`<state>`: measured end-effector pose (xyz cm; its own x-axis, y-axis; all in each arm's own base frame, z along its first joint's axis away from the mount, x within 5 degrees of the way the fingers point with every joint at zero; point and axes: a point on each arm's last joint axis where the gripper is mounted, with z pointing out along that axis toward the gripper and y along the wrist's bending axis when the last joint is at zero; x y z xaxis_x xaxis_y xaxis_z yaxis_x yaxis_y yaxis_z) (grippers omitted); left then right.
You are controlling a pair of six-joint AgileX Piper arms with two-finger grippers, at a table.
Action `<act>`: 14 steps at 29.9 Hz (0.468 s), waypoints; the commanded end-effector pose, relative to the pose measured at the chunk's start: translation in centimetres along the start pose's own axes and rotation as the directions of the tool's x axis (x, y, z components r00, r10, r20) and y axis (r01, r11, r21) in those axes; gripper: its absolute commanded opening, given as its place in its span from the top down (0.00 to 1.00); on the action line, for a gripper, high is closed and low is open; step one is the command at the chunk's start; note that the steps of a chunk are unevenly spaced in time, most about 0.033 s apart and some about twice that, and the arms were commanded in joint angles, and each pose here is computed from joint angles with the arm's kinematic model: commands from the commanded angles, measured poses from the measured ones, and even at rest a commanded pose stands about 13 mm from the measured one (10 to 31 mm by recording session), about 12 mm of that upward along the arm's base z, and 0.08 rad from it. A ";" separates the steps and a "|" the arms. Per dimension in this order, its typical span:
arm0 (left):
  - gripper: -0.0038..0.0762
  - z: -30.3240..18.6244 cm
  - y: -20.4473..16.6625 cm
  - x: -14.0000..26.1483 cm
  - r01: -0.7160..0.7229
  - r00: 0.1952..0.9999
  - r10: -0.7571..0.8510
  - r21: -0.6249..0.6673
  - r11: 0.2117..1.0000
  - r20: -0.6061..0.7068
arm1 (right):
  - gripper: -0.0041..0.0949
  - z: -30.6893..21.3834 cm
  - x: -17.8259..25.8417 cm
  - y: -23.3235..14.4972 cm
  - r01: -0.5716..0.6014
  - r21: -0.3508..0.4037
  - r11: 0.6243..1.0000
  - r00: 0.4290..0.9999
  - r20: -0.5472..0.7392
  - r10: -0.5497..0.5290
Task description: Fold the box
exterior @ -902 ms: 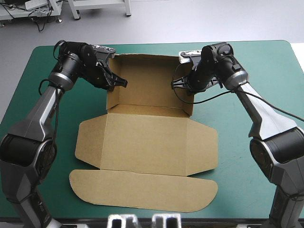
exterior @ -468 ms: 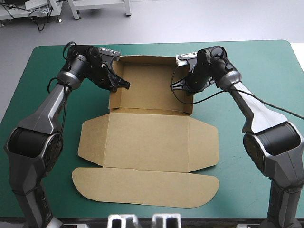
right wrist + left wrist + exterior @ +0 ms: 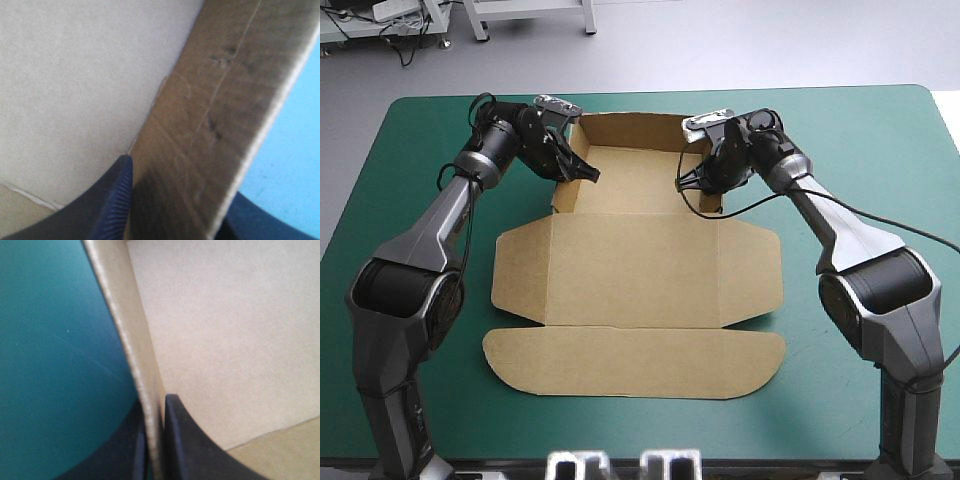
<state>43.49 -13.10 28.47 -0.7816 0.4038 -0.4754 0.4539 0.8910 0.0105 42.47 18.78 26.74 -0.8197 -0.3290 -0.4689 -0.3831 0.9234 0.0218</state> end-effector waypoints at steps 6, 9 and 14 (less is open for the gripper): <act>0.58 -1.6 -0.7 -1.1 -0.121 0.988 0.119 0.017 0.993 0.099 | 0.52 -4.1 -2.9 0.7 0.033 -0.009 0.999 0.959 0.282 -0.029; 0.41 -1.7 -0.1 -1.0 -0.129 0.987 0.130 -0.014 0.992 0.092 | 0.52 -4.2 -3.0 0.5 0.045 0.014 0.999 0.955 0.293 -0.047; 0.33 -1.7 0.9 -0.8 -0.116 0.989 0.119 -0.035 0.993 0.088 | 0.52 -4.3 -3.1 0.3 0.060 0.042 0.997 0.951 0.301 -0.070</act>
<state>44.28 -12.66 26.87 -0.7277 0.5151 -0.4528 0.5437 0.8357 0.0770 43.51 19.32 27.42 -0.7332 -0.3385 -0.5897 -0.4049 0.9141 -0.0213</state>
